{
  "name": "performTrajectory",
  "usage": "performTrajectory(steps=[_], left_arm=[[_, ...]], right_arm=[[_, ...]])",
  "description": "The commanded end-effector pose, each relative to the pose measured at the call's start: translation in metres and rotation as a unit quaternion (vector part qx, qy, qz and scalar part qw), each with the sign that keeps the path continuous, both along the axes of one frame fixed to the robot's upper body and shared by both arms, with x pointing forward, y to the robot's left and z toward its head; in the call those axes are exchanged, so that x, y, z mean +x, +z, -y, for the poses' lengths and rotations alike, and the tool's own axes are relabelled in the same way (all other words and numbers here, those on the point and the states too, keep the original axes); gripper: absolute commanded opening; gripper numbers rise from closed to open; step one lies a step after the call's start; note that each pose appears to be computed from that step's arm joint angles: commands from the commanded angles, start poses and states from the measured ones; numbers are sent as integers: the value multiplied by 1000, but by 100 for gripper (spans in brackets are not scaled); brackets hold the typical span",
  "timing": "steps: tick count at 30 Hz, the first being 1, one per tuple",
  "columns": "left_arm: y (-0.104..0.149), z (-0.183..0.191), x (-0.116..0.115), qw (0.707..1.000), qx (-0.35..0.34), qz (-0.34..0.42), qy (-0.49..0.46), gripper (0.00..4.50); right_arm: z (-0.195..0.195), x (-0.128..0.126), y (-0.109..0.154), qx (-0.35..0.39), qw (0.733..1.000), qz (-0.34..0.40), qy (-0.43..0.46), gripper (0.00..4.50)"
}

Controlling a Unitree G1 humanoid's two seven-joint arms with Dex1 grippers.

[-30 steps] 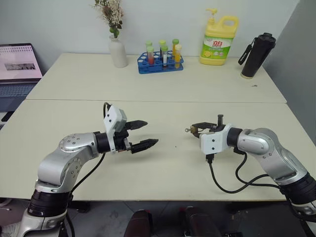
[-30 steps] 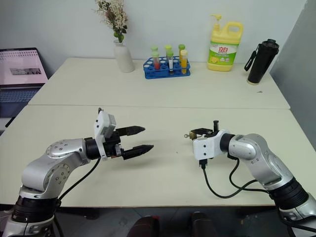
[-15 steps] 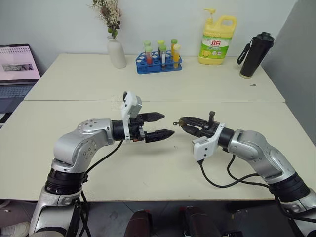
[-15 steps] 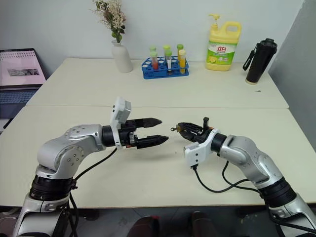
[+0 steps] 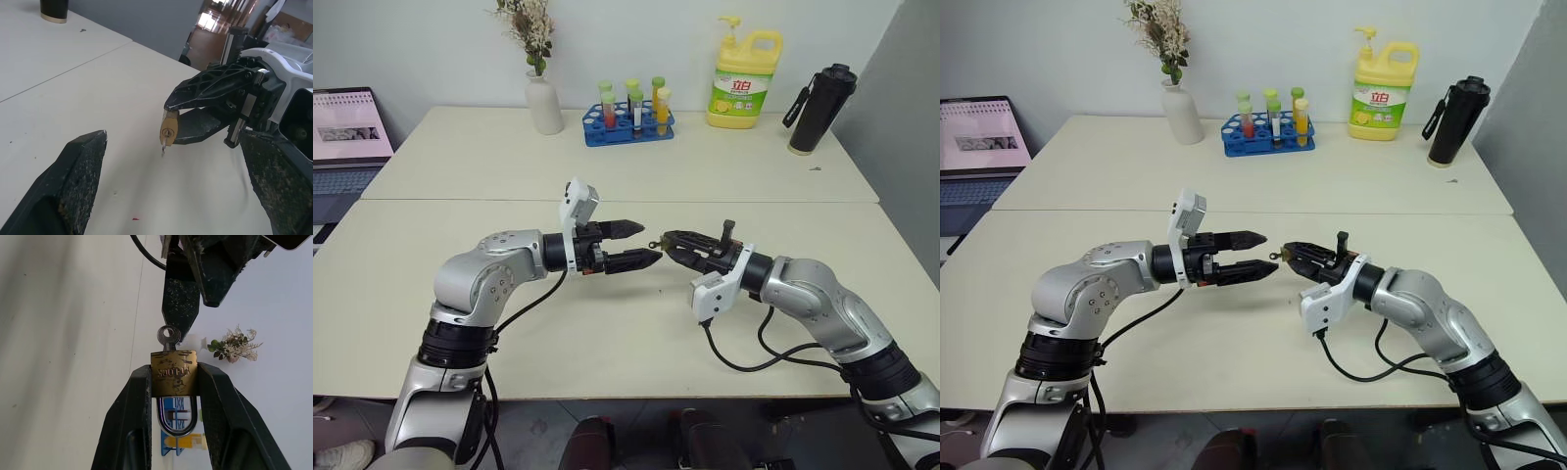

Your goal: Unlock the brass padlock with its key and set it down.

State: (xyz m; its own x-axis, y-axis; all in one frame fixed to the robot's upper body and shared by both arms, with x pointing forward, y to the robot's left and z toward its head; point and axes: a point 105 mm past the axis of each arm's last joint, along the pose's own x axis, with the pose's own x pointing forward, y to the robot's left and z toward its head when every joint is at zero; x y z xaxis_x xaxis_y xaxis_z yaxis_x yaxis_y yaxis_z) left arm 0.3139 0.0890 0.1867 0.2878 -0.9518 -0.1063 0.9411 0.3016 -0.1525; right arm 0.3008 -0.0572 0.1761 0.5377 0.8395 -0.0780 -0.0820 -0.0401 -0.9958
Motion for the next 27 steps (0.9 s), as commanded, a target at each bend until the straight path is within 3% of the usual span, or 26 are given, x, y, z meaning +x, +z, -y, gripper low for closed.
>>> performTrajectory(steps=[1, 14, 27], left_arm=[[5, 2, -2, 1000, -3, 12, -11, 391], [-1, 3, 0, 1000, 5, 13, -19, 1], [2, 7, 1, 1000, -3, 22, -22, 0]], right_arm=[[0, -2, 20, 21, 999, 26, 4, 94], [-2, -5, 24, 30, 999, 21, 12, 94], [-5, -8, 23, 28, 999, 18, 22, 94]])
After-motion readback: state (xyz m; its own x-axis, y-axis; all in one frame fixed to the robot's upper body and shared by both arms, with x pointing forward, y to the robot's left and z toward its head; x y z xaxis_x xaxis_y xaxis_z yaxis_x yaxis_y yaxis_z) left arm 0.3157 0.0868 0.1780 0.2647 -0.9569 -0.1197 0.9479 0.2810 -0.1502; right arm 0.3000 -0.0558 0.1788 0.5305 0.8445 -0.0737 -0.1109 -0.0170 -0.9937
